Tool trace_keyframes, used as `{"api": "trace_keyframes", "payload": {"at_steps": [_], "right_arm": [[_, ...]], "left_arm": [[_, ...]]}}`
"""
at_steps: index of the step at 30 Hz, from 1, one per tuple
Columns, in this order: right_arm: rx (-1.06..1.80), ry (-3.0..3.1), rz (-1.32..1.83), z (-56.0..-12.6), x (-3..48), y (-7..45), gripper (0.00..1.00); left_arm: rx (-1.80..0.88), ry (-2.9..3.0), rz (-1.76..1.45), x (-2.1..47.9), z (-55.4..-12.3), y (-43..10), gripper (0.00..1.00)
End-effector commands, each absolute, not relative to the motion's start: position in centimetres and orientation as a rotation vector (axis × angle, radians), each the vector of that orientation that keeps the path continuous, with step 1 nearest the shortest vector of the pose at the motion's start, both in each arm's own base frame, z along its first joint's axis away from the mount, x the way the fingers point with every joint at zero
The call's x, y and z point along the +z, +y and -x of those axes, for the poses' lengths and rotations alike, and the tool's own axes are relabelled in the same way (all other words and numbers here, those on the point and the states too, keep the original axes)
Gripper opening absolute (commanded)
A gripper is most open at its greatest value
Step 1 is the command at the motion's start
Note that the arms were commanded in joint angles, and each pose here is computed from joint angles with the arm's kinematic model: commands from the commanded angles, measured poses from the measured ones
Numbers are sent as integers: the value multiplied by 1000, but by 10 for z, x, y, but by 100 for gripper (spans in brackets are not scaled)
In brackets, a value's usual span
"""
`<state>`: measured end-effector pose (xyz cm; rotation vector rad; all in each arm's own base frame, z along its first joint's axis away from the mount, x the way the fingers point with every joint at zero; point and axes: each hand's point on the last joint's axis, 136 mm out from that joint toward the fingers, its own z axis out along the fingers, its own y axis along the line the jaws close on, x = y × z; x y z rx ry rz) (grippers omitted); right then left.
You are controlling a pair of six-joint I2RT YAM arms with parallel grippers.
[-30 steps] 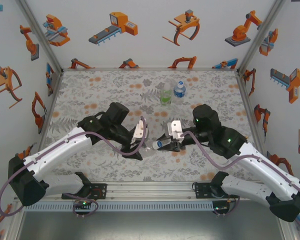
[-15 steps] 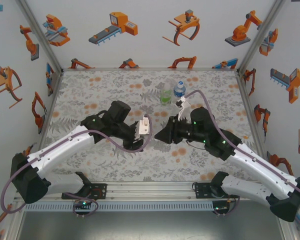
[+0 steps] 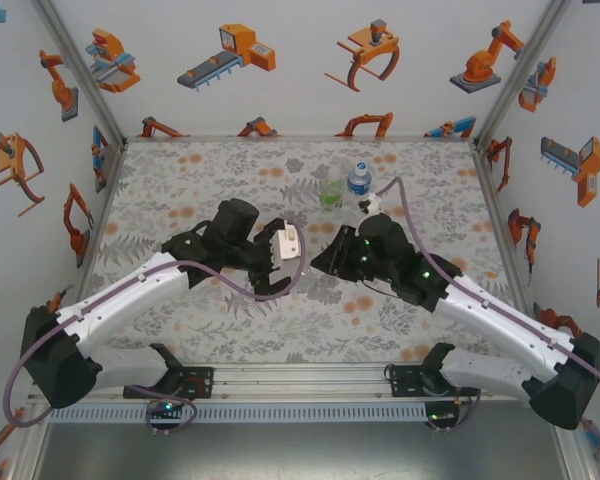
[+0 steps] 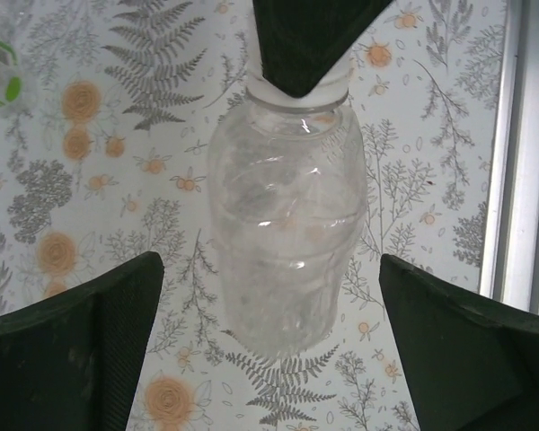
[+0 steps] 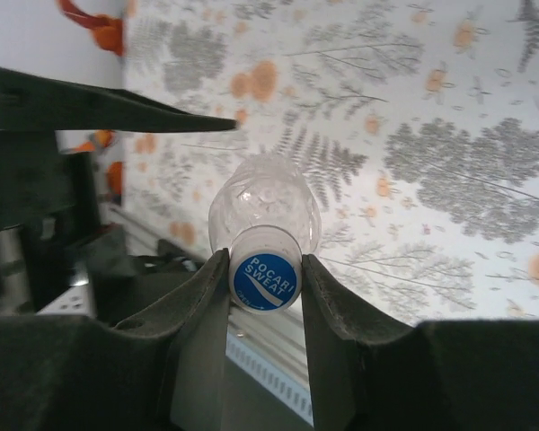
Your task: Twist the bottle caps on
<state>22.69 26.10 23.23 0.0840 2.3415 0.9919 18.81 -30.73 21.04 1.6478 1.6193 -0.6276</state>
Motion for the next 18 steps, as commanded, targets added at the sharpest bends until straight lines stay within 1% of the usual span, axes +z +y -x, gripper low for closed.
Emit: {"api": "trace_keyframes", "payload": {"at_steps": [1, 6, 10, 14, 18], "right_arm": [[841, 2315, 4, -246, 245, 256, 0], [626, 2352, 180, -273, 245, 257, 0], [491, 2361, 311, -301, 246, 263, 0], [431, 2367, 405, -331, 244, 275, 0], [417, 2394, 467, -363, 240, 287, 0]], "left_arm": [[-599, 1623, -1579, 220, -193, -300, 97], [-560, 1663, -1516, 222, -198, -285, 97], [-655, 1711, -1397, 234, -202, -273, 97], [-664, 1729, -1264, 241, -209, -262, 97], [-610, 1855, -1018, 238, -230, -245, 97]]}}
